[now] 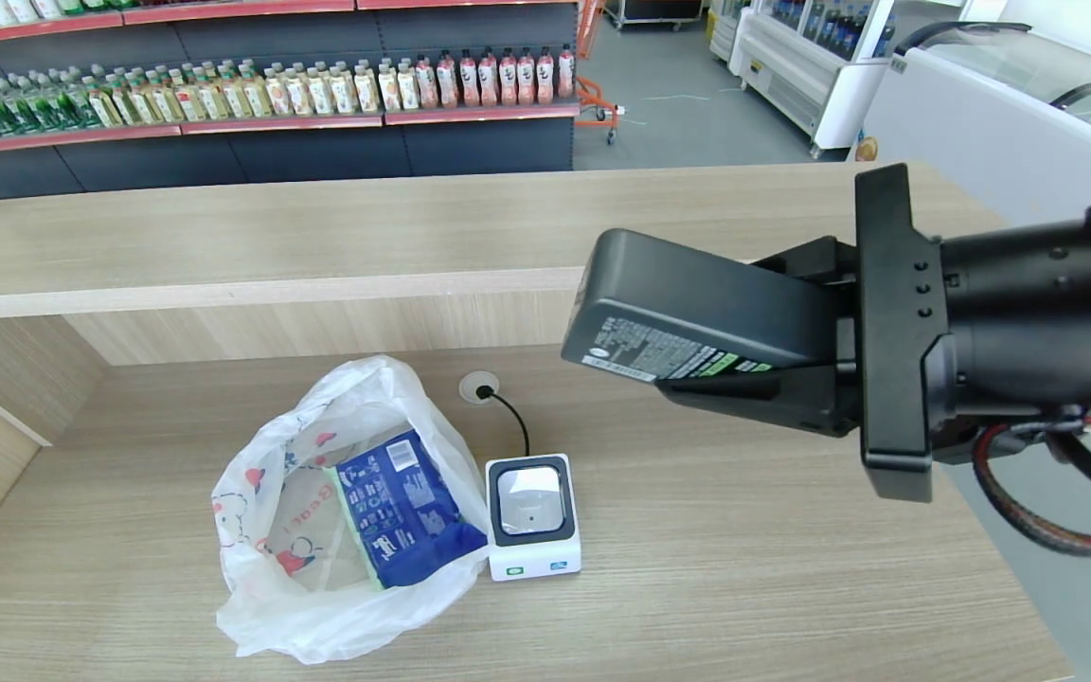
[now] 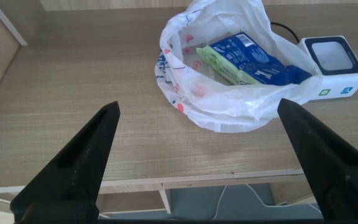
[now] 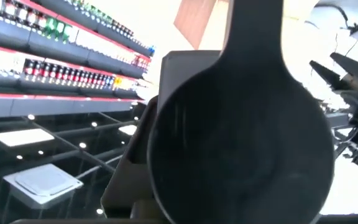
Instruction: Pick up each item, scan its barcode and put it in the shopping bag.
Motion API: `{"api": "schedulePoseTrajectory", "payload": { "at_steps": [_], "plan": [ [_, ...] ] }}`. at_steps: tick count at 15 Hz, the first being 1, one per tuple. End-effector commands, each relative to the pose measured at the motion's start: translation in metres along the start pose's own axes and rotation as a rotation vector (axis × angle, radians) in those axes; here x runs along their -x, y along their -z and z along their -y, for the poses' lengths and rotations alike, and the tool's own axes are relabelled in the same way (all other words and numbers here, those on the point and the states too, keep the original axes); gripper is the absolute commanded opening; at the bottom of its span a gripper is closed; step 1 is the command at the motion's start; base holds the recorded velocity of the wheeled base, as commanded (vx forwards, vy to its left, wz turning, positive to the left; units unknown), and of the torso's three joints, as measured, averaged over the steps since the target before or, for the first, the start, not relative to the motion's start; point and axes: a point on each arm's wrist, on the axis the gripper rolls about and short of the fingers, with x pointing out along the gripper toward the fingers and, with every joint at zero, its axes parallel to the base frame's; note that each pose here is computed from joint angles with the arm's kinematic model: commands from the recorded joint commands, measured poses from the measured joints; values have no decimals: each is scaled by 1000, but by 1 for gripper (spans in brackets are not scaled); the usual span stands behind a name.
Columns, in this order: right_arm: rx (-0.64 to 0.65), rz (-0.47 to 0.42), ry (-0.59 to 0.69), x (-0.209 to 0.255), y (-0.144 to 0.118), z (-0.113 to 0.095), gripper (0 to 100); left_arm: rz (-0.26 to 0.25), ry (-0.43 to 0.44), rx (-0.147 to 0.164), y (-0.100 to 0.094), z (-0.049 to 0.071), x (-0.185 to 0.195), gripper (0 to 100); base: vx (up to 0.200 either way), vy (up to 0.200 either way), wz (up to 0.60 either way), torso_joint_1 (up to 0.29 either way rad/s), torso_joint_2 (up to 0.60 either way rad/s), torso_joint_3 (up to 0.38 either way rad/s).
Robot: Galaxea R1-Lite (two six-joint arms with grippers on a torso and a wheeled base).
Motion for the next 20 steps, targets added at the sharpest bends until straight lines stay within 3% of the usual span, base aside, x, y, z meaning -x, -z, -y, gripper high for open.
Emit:
{"api": "schedulePoseTrajectory", "payload": {
  "at_steps": [1, 7, 20],
  "plan": [
    [-44, 2, 14, -15, 0, 3, 0, 0, -1, 0, 0, 0, 0, 100, 0, 0, 0, 0, 0, 0],
    [-180, -36, 28, -25, 13, 3, 0, 0, 1, 0, 0, 0, 0, 100, 0, 0, 0, 0, 0, 0],
    [-248, -85, 64, -43, 36, 6, 0, 0, -1, 0, 0, 0, 0, 100, 0, 0, 0, 0, 0, 0]
  ]
}}
